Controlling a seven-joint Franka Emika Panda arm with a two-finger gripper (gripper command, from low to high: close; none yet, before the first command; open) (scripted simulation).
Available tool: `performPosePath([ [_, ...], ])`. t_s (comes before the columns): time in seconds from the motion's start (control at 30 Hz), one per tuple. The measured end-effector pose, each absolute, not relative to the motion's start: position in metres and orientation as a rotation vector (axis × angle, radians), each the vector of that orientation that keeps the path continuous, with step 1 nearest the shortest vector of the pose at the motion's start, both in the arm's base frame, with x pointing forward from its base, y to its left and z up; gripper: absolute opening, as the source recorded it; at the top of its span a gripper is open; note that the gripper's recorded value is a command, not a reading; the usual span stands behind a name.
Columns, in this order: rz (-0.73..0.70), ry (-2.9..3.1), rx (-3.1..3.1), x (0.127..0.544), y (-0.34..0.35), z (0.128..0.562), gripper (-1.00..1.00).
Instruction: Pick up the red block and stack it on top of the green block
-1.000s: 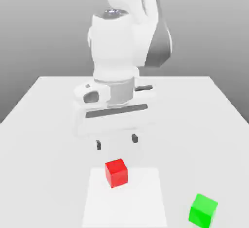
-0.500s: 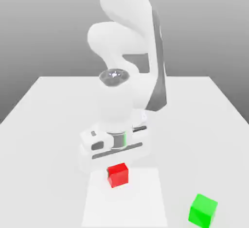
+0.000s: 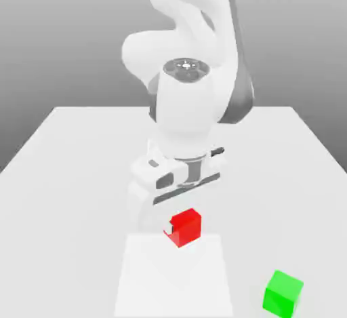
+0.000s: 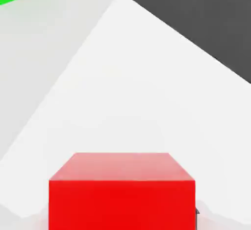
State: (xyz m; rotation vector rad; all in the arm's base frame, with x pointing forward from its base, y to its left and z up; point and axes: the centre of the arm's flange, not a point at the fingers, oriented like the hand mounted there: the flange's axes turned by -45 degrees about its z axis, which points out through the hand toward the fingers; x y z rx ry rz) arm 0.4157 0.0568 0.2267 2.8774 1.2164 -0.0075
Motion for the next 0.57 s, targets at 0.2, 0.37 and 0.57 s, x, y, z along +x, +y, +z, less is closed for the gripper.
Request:
performPosePath([
  [0.2, -0.005, 1.738, 2.609, 0.459, 0.157, 0.243, -1.00],
  [0.37, -0.002, 1.881, 2.517, 0.467, 0.190, 0.199, -1.00],
  [0.57, -0.002, 1.883, 2.516, 0.466, 0.191, 0.188, 1.00],
])
